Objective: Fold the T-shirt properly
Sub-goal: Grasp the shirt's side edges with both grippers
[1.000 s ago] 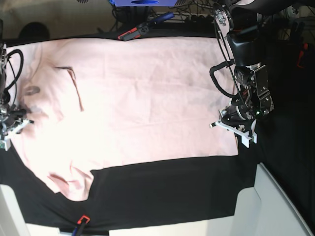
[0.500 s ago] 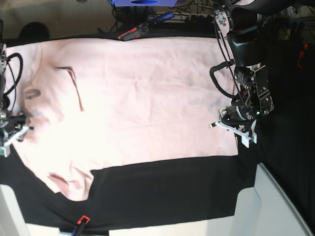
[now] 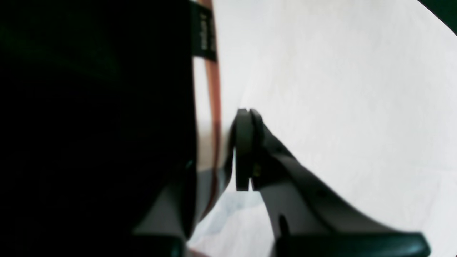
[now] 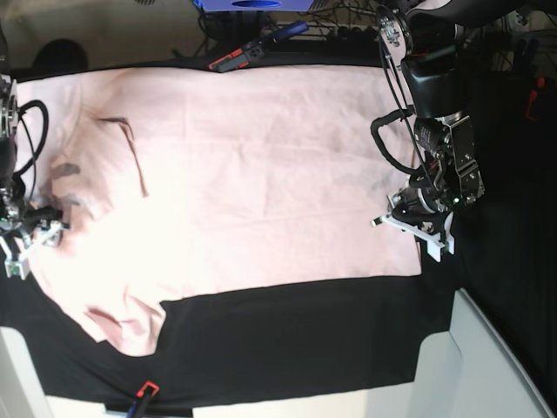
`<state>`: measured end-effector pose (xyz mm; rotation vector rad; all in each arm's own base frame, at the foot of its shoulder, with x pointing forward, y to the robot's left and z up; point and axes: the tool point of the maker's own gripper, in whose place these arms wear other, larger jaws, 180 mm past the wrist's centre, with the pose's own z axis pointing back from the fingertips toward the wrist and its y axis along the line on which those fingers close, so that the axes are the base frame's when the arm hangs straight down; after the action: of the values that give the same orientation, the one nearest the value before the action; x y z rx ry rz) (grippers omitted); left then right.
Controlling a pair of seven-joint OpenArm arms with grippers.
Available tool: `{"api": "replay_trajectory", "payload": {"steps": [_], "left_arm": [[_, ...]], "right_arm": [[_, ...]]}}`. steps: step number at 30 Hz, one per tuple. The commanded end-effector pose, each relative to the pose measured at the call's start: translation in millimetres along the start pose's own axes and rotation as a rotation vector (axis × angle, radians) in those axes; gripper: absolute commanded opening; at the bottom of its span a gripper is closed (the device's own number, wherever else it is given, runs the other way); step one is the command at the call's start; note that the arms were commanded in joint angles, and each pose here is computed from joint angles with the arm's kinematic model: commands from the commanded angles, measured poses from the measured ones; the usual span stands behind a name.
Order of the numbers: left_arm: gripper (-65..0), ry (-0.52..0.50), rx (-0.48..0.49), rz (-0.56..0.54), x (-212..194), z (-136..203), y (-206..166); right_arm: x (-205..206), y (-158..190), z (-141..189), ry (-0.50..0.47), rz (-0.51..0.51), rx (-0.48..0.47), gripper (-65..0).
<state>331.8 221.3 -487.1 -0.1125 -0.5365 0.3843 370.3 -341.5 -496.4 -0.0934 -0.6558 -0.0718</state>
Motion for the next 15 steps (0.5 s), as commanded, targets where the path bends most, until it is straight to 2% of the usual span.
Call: {"api": "replay_trajectory", "payload": {"steps": [1,7,8,9,12,15], "left_arm": [[-58.4,-0.007,0.005,-0.004,8.1,2.1,-0.5],[-58.4,-0.007,0.005,-0.004,8.1,2.1,-0.5],[-58.4,-0.007,0.005,-0.004,8.1,2.1,-0.5],[-58.4,-0.007,0.005,-0.004,8.1,2.1,-0.5],[-58.4,-0.006,0.006,-0.004,7.3,2.0,-0.2],[-58.4,-0.004,0.005,-0.007,6.3,1.9,-0.5]], "right_arm": [[18.3,-7.0,2.1,-0.035,0.003,-0.013,-28.6],[16.2,-7.0,2.0,-0.031,0.003,-0.013,-29.9],[16.2,-7.0,2.0,-0.031,0.003,-0.013,-32.2],[16.8,-8.0,2.3,-0.034,0.004,-0.014,-37.3],[16.8,-8.0,2.3,-0.034,0.004,-0.014,-56.1],[16.5,-8.4,2.4,-0.036,-0.002,-0.015,-58.0]]}}
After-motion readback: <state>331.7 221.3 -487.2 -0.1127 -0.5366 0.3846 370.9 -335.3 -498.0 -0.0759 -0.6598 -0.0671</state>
